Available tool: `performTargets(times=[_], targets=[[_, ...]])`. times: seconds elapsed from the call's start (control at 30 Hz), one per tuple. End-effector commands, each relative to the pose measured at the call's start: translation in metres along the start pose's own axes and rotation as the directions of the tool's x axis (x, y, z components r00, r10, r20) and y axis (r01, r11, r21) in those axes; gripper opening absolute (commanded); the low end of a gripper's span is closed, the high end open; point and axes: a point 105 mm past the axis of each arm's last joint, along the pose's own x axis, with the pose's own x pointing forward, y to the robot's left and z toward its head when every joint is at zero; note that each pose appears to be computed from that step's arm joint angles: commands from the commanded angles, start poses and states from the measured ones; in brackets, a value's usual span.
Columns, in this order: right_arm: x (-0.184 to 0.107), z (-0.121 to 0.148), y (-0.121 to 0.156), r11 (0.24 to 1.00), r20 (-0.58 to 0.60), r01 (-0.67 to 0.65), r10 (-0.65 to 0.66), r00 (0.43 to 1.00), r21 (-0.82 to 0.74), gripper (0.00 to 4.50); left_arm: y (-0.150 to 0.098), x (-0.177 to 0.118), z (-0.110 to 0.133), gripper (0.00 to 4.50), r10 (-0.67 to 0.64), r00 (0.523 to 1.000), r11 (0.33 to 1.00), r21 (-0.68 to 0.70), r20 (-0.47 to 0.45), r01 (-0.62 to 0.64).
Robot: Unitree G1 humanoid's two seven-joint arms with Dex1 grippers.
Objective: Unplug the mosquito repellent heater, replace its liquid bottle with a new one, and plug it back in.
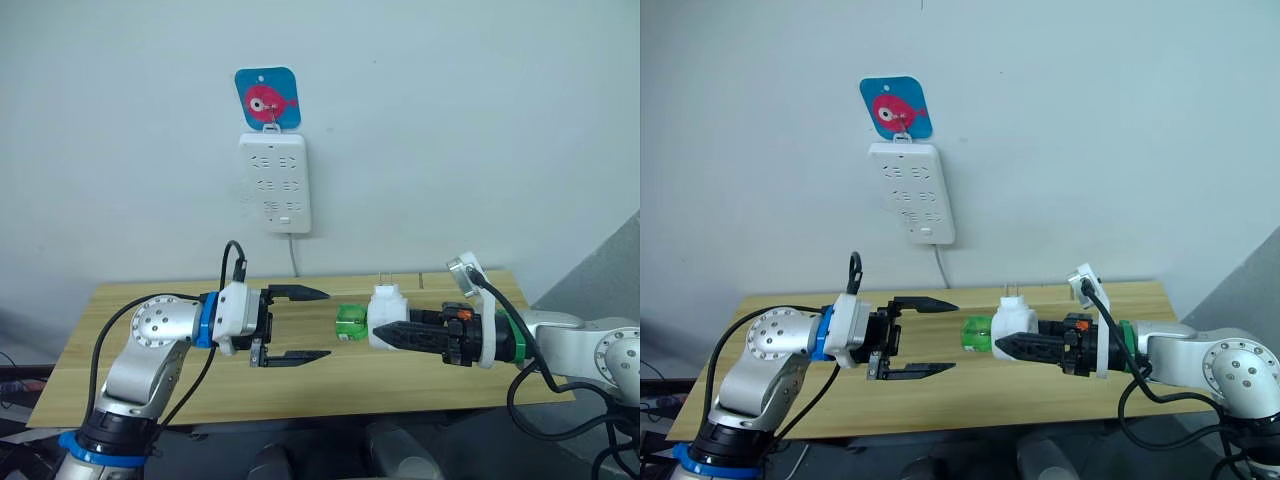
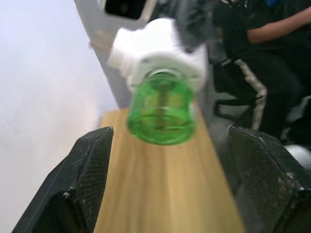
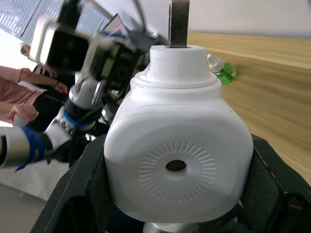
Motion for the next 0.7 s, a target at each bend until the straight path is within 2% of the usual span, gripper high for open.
performTargets(times=[0.03,0.2,0.4,0.7], targets=[[-0.002,0.009,0.008,0.999,0.03,-0.03,0.031,0.999,-0.021,3.02,0.008,0.005,0.007,3.94,0.052,0.998,0.985,0.163,0.032,-0.056],[0.0,0.01,0.01,0.999,0.029,-0.037,0.038,0.999,-0.026,3.02,0.019,0.02,0.002,3.94,0.062,0.997,0.967,0.245,0.05,-0.073],[0.001,0.011,0.011,0.999,0.029,-0.038,0.039,0.999,-0.03,3.02,0.013,0.026,-0.004,3.94,0.007,0.999,0.972,0.234,0.054,-0.02],[0.002,0.011,0.013,0.999,0.03,-0.043,0.044,0.999,-0.032,3.02,0.013,0.034,-0.003,3.94,0.001,0.997,0.98,0.196,0.079,-0.017]])
